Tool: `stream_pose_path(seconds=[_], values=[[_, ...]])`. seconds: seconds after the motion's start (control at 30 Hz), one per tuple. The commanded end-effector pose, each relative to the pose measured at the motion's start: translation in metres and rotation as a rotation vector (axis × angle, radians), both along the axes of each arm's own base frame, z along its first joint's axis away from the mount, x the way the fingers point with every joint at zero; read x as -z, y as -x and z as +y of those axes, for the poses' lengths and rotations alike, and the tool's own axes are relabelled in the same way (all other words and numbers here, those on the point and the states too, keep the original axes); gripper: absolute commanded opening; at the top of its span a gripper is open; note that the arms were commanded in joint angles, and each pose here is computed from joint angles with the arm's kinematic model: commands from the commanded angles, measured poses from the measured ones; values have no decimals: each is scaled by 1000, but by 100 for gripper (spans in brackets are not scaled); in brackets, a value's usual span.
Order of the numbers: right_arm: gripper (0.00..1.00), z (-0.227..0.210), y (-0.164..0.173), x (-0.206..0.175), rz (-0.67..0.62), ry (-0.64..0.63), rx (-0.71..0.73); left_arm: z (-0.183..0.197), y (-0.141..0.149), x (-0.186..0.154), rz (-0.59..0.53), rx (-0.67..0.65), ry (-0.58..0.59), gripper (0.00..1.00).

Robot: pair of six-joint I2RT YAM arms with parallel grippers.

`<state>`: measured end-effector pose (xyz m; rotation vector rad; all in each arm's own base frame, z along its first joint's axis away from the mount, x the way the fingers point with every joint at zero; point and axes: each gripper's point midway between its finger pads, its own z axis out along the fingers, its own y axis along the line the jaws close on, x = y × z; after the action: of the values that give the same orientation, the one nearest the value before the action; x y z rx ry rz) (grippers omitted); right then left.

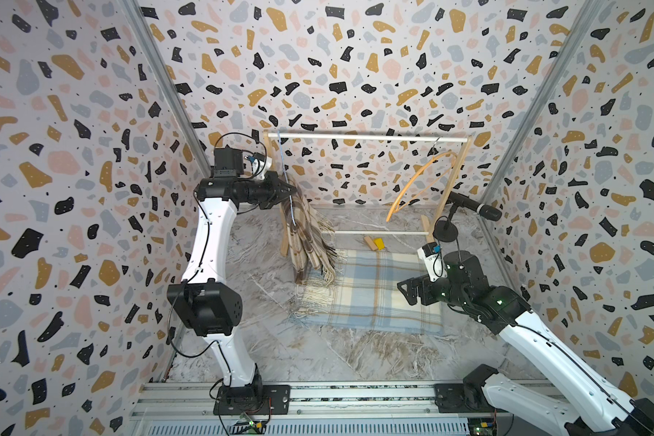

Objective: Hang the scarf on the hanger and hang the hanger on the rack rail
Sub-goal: Place the hanger at the clothesline, then pick up the hanger from the clothesline.

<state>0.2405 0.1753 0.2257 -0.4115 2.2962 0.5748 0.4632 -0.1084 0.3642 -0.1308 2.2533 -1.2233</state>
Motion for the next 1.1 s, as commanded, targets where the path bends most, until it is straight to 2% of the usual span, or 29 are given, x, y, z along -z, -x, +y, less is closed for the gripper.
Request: stream_pose_path(seconds=[0.0, 0.1, 0.2, 0.33, 0.47, 0.57, 0.73, 0.97, 1.07], values=[[99, -8, 2, -9, -15, 12, 12, 14, 7, -16, -112, 4, -56, 9], [99, -14, -1, -11, -11, 14, 28, 35, 8, -10, -100, -46, -86, 11], [99, -18, -6, -17, -15, 3, 42, 51, 9, -3, -87, -76, -98, 22], [99, -18, -15, -34, -28, -33, 53, 60, 17, -1, -87, -89, -129, 31], [99, -11, -29, -60, -60, -79, 56, 61, 34, -8, -119, -101, -167, 43], [99, -4, -48, -92, -124, -172, 74, 61, 55, -14, -162, -124, -189, 53], [99, 5, -85, -134, -205, -316, 130, 58, 98, -25, -271, -181, -209, 63], [98, -2, -156, -172, -286, -551, 271, 46, 168, -16, -327, -201, -202, 70], [95, -6, -185, -174, -293, -613, 315, 36, 185, -10, -322, -188, -125, 70]])
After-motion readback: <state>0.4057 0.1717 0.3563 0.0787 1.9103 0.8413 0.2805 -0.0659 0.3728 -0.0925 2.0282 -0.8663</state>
